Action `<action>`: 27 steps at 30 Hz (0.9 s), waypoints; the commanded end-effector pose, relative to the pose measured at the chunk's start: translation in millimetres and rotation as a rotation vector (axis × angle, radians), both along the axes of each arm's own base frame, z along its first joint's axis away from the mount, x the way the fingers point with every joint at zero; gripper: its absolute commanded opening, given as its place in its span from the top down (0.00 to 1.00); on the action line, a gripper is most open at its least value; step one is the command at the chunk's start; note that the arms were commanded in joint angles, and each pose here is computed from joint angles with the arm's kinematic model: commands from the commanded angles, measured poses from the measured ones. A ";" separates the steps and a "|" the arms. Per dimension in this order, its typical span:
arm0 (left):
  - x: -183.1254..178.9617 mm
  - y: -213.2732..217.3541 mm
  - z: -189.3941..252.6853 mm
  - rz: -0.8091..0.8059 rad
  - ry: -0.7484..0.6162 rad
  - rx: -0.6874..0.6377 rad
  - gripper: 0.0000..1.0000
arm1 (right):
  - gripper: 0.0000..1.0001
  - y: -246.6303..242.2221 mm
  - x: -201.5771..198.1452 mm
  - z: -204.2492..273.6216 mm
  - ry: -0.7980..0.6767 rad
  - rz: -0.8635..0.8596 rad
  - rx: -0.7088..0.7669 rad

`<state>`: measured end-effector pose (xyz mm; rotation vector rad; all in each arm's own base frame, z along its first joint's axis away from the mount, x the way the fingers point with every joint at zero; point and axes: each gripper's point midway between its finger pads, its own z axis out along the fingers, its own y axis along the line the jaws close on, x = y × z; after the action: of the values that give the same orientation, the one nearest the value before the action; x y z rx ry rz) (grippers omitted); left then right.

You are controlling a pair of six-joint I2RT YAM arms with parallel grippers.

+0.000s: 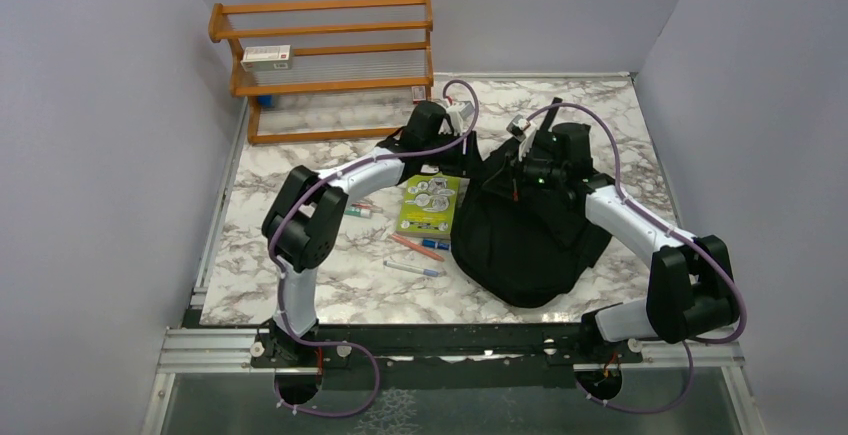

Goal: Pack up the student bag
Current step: Unzip the student bag at the center of the board.

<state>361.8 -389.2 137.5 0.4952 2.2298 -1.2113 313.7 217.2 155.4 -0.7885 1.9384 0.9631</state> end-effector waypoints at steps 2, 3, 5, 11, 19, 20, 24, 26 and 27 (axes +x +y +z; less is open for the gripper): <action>-8.9 -11.8 -11.5 -0.043 0.029 0.028 0.54 | 0.99 3.8 -4.4 14.9 -0.047 0.031 0.023; -8.9 -12.4 -12.9 -0.047 0.029 0.032 0.57 | 0.99 3.9 -4.3 16.2 -0.050 0.032 0.024; -7.4 -12.4 -15.5 -0.047 0.029 0.041 0.67 | 0.99 3.6 -5.3 15.9 -0.041 0.032 0.022; -0.6 -10.9 -17.1 -0.045 0.009 0.064 1.00 | 0.99 2.8 -8.5 16.1 -0.001 0.024 0.011; 36.1 -10.4 8.3 -0.006 -0.056 0.073 1.00 | 0.99 8.5 -19.6 34.2 0.004 0.034 0.016; 42.9 -13.5 17.9 -0.005 -0.079 0.067 1.00 | 0.99 9.3 -20.9 35.9 0.007 0.039 0.017; 61.9 -20.8 31.8 -0.005 -0.120 0.071 1.00 | 0.99 15.7 -27.9 39.2 0.028 0.071 0.006; 70.8 -22.4 34.4 -0.003 -0.129 0.068 1.00 | 0.99 20.4 -33.7 39.1 0.038 0.092 -0.004; 75.6 -22.5 35.0 -0.001 -0.133 0.068 1.00 | 0.99 23.0 -37.0 38.7 0.043 0.101 -0.009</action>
<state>407.8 -415.3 163.2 0.5890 2.2107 -1.1440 296.5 227.1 180.4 -0.8208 1.9646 0.9769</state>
